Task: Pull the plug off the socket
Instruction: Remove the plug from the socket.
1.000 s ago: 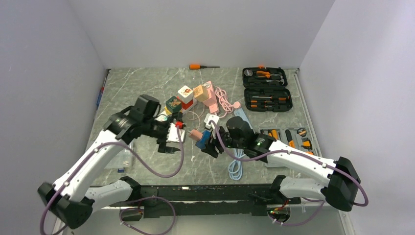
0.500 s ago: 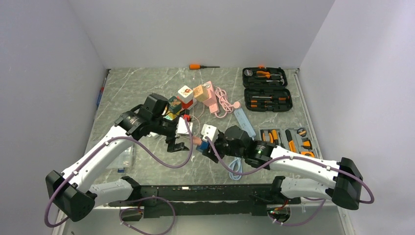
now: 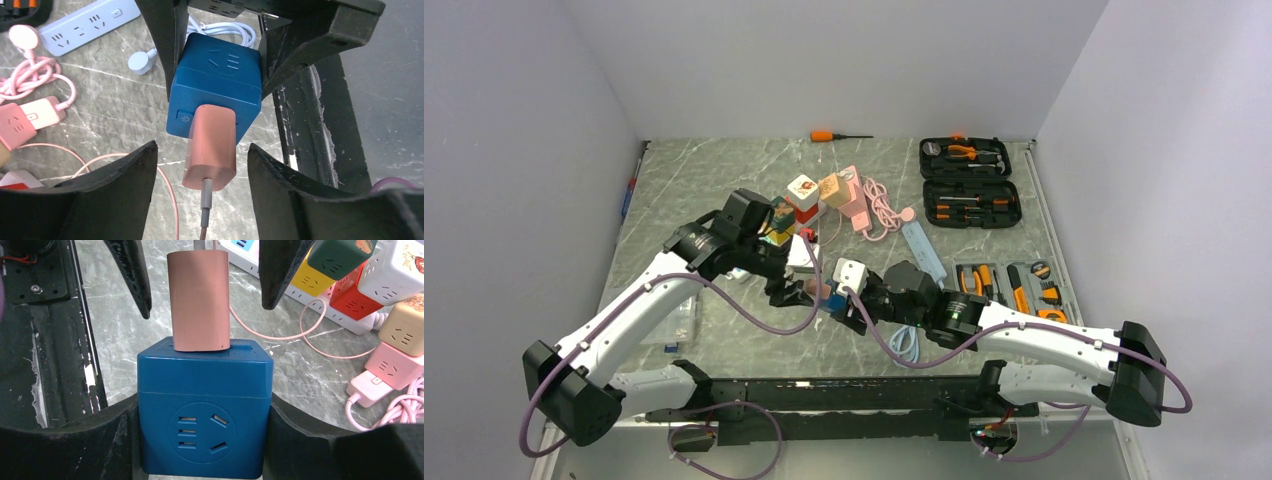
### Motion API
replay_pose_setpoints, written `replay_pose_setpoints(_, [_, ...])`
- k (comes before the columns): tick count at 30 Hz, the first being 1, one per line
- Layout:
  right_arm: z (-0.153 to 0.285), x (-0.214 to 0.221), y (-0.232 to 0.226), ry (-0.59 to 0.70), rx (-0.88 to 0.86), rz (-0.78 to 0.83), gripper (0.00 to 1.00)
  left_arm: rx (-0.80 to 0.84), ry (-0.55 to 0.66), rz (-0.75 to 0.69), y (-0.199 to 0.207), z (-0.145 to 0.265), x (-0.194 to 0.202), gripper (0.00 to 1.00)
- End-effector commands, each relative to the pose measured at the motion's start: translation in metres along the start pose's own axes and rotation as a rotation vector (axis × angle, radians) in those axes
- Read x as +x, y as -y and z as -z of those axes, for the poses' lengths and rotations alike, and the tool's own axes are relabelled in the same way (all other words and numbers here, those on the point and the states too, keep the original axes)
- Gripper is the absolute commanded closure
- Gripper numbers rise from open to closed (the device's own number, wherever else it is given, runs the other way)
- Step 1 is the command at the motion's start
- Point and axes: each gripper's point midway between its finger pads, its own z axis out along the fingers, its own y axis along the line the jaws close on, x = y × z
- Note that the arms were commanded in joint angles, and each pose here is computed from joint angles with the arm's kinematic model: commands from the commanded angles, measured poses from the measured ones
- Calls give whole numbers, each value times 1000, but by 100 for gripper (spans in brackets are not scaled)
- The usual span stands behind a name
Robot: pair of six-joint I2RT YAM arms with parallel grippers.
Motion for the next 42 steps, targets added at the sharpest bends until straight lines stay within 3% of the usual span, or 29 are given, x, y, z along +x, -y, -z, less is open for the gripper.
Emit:
replay_pose_setpoints(1, [3,-38,6,142,23,23,100,75,21,2,11,2,-12,36])
replay_pose_setpoints(6, [-2,-40,3,147,-1,34,100,91,11,-36,14,2,-8,64])
replay_pose_setpoints(8, [-2,-41,1,149,-9,31,100,103,3,-28,16,3,-7,81])
replay_pose_setpoints(15, [-6,-42,-12,161,-81,6,100,116,24,-38,19,3,-15,72])
replay_pose_setpoints(17, [-7,-41,-14,159,-90,3,100,116,25,-42,19,3,-15,80])
replay_pose_setpoints(18, [-8,-40,-14,152,-89,2,100,116,22,-43,19,3,-15,98])
replay_pose_setpoints(19, [-8,-38,-13,143,-87,1,100,120,18,-42,20,4,-14,100])
replay_pose_setpoints(31, [13,13,-10,-63,-36,-37,100,-57,-68,-40,-12,39,24,100])
replay_pose_setpoints(36, [22,23,-12,-114,-38,-44,100,-133,-72,-27,-40,64,21,100])
replay_pose_setpoints(42, [24,46,2,-211,72,-115,100,-121,-58,10,-32,68,22,100])
